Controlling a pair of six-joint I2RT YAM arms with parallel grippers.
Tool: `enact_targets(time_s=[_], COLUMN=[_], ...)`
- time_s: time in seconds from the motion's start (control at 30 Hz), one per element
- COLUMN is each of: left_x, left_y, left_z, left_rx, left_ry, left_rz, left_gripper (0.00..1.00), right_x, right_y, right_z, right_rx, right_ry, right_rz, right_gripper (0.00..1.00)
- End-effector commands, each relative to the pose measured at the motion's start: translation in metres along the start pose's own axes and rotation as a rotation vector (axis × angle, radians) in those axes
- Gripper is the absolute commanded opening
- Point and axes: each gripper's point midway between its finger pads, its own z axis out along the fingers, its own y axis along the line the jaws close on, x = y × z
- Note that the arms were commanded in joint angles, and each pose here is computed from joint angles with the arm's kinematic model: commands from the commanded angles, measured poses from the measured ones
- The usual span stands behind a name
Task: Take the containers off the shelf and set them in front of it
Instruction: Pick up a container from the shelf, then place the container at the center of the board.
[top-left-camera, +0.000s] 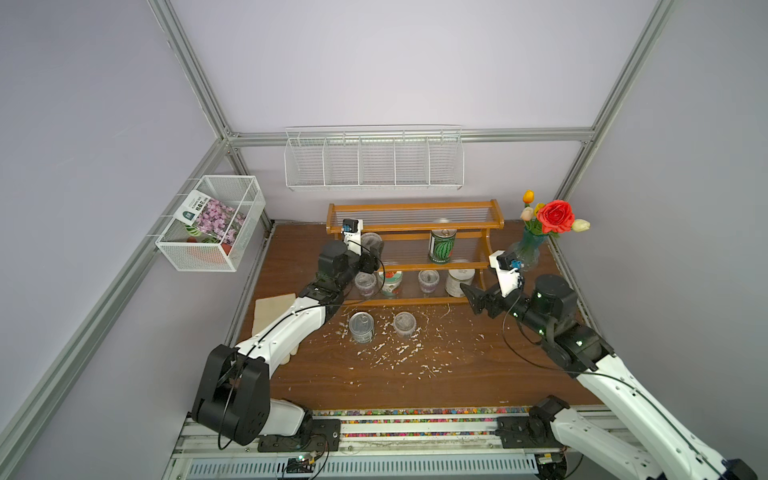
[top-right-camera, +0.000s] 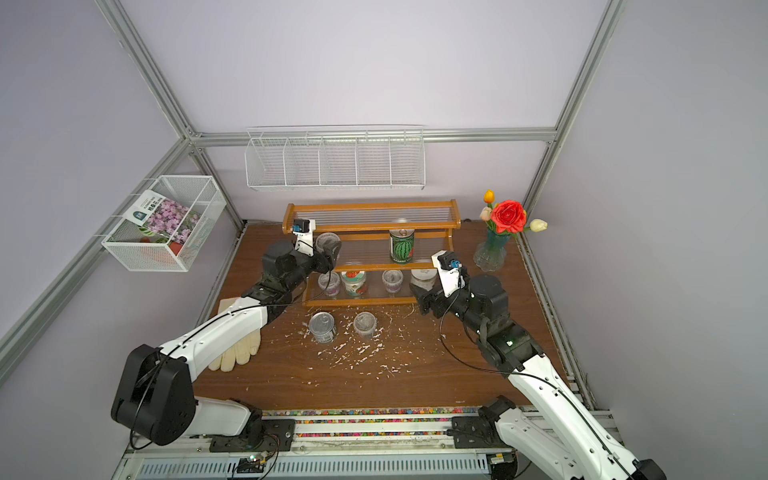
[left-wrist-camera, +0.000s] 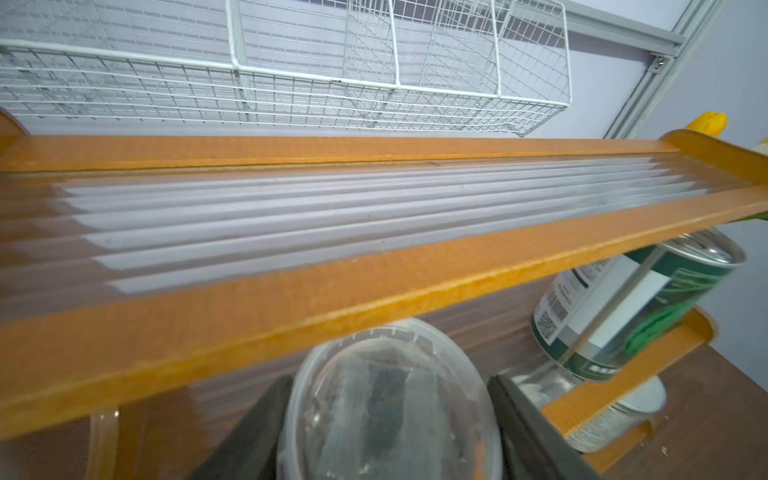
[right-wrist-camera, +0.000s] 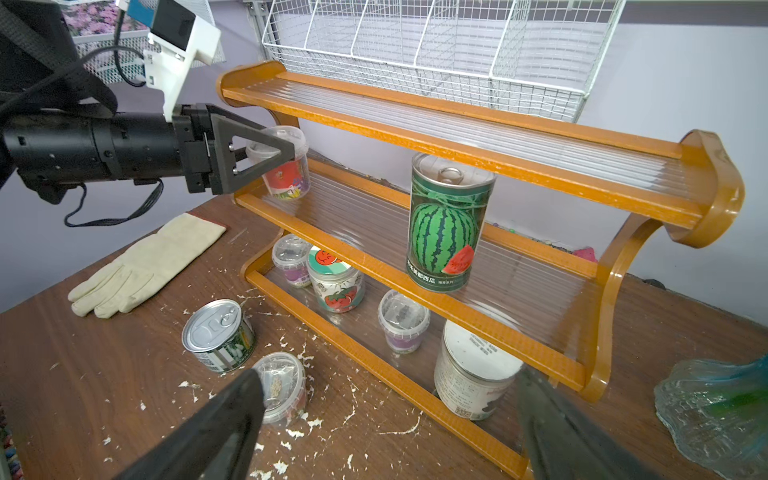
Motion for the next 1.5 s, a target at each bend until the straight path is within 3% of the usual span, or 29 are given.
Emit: enact_targets(time_s=[0.0,0.23,0.53,0.73,0.87,1.03,1.47], left_x=[0.012,0.023,0.084,0.125,0.143,0.167,0.211], left_y=[-0.019,-0.068,-0.16,-0.208,-0.224,-0.235,-0.239], left_z=[-0.015,-0.059,-0.076,-0.062,-0.045,-0.021,0.019], left_rx=[0.079,0.145,0.256,0.311,0.249,0.227,0.182], left_ry=[0.055,0.063,0.126,0.166,0.178,0.187,0.28], left_rz=[-0.023,-0.024,-0.042,-0.05,-0.054,-0.088,-0.018], left_gripper=[0.6,0.6,0.6,0.6,0.6,0.6,0.62], right_x=[-0.014,-0.011,0.001,0.013,0.012,0.01,0.013], right_y=[0.004,0.006,-0.007,-0.027,-0.042,-0.05,-0.055], right_z=[-0.003,-0.003,-0.007,-0.019,-0.029,-0.034,-0.033], right_rx=[-0.029,-0.042,0.006,0.069,0.119,0.148,0.159], right_ry=[-0.024,-0.002,0.039,0.105,0.108,0.101,0.085], right_rz=[-0.005,-0.012,0.011,0.04,0.06,0.069,0.076], right_gripper=[0.97,0.97,0.97,0.97,0.97,0.97,0.97])
